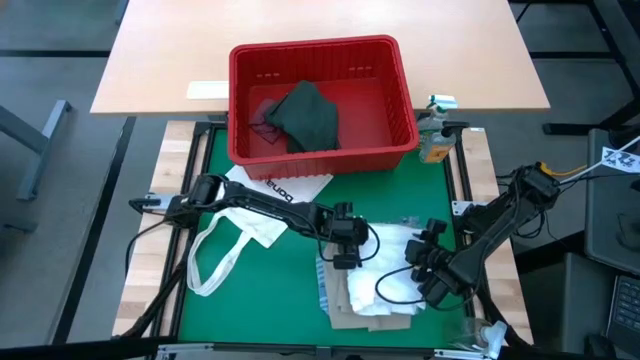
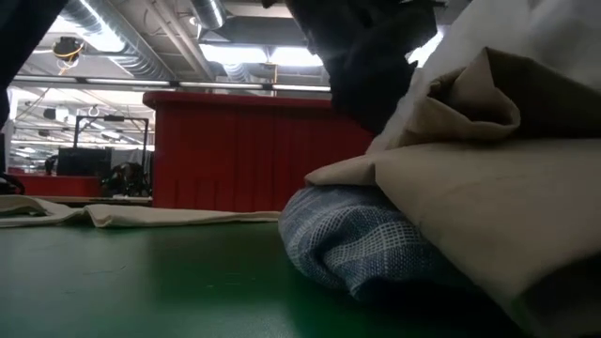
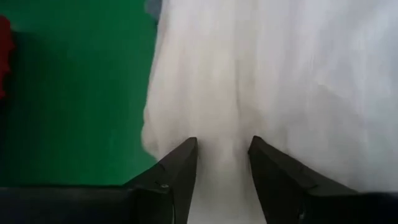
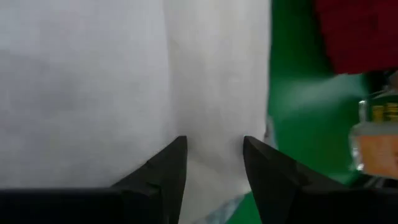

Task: Fold Laundry from Bin
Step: Fold the white polo shirt

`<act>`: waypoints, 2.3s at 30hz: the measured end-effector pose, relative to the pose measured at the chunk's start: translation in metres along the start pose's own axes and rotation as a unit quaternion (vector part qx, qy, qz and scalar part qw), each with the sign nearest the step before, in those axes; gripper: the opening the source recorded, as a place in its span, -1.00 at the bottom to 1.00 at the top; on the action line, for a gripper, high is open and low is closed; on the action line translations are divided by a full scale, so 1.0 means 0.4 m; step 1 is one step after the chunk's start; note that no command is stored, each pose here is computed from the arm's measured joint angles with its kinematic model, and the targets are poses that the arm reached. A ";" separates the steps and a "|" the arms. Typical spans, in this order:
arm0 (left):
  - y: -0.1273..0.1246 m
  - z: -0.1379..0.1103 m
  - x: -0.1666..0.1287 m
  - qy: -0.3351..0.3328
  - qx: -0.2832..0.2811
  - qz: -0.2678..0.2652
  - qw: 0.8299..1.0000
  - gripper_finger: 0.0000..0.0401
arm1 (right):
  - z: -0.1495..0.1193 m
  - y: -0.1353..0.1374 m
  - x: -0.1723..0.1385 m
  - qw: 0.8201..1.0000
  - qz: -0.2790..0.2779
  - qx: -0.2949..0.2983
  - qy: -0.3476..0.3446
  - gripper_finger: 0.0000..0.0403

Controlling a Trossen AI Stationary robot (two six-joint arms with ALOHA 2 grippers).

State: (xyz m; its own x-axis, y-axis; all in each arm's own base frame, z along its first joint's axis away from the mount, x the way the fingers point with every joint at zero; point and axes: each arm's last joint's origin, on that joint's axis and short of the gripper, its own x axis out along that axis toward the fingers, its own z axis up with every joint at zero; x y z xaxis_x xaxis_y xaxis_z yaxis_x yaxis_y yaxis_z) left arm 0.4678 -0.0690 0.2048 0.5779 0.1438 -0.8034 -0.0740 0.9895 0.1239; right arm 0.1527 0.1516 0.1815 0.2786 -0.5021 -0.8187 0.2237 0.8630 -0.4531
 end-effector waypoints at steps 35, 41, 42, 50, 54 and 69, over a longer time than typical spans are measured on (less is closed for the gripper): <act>-0.211 0.067 -0.211 -0.139 0.003 -0.090 0.986 -0.28 | 0.061 0.089 -0.303 0.959 0.253 0.033 -0.126 -0.20; -0.242 0.059 -0.219 -0.141 0.011 -0.100 0.985 -0.28 | 0.055 0.121 -0.314 0.937 0.311 0.072 -0.145 -0.20; -0.245 0.057 -0.220 -0.140 0.011 -0.100 0.985 -0.28 | 0.056 0.123 -0.315 0.935 0.315 0.077 -0.143 -0.20; -0.277 0.044 -0.217 -0.134 -0.001 -0.111 0.985 -0.28 | 0.056 0.126 -0.317 0.932 0.326 0.085 -0.136 -0.20; -0.266 0.049 -0.215 -0.137 -0.005 -0.108 0.985 -0.28 | 0.057 0.126 -0.318 0.929 0.331 0.102 -0.130 -0.20; -0.292 0.041 -0.225 -0.134 0.003 -0.130 0.982 -0.28 | 0.055 0.144 -0.306 0.932 0.319 0.108 -0.130 -0.20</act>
State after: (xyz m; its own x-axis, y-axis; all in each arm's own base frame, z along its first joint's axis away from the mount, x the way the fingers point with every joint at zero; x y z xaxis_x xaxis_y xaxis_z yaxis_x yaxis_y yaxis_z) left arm 0.4375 -0.1975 0.2723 0.7696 -0.1240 -0.6264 0.1099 0.9920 -0.0614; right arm 0.1522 0.2615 0.2635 0.6309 0.0883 -0.7709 0.1103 0.9732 0.2018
